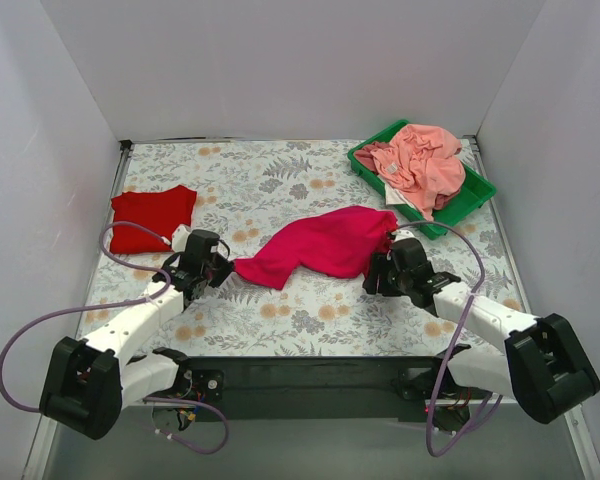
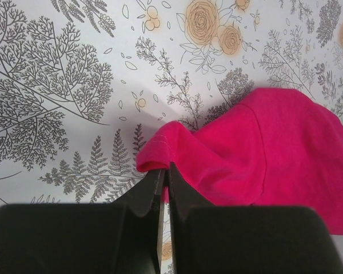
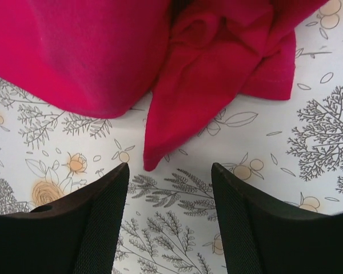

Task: Fold and stack the t-shirts
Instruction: Flatten the tshirt out

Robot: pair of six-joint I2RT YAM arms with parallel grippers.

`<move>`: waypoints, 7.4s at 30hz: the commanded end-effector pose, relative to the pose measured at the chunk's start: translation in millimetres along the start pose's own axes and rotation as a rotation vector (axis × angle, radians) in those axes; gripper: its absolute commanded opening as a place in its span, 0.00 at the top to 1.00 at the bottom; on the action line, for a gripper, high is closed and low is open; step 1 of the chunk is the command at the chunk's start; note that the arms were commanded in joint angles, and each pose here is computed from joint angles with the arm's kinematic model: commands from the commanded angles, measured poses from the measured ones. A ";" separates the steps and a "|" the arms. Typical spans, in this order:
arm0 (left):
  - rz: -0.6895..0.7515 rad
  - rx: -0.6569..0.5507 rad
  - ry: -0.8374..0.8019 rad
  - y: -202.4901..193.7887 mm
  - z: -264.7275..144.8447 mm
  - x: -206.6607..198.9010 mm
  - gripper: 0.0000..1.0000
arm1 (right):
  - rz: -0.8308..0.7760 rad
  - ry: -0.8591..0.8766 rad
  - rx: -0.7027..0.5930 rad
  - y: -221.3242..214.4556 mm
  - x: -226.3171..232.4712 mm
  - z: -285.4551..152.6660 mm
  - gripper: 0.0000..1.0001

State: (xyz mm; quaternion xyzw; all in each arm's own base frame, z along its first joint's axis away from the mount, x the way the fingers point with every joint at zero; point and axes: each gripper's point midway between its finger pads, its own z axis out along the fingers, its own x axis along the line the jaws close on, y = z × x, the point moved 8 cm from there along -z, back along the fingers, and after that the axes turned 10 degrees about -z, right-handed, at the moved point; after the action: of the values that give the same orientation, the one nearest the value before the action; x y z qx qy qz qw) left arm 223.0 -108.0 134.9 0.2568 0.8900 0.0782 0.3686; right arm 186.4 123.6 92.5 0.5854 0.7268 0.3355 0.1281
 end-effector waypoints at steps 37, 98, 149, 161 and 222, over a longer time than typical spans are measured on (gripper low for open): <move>-0.150 -0.484 -0.201 107.4 -134.0 -114.4 1.00 | 0.068 -0.612 -0.584 139.1 -49.7 -143.8 0.99; 0.252 -0.783 -0.567 276.8 -162.9 -328.7 1.00 | -0.238 -0.517 -0.987 367.6 -2.7 -248.9 0.99; 0.440 -0.666 -0.656 202.8 -115.4 -217.3 1.00 | -0.151 -0.385 -0.743 228.5 -25.0 -159.2 0.99; 0.501 -0.314 -0.237 185.4 92.8 -184.0 0.12 | -0.173 -0.361 -0.331 229.0 -59.5 -1.3 0.02; 0.257 0.114 -0.172 69.3 154.8 -82.3 0.63 | -0.016 -0.005 0.015 32.9 -41.5 47.9 0.03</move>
State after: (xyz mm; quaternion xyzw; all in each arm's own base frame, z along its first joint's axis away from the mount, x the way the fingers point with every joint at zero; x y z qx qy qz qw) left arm 395.7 -96.4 87.7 0.3944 0.8273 0.0463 0.3975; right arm 266.7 111.4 87.8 0.5601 0.7241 0.3743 0.1476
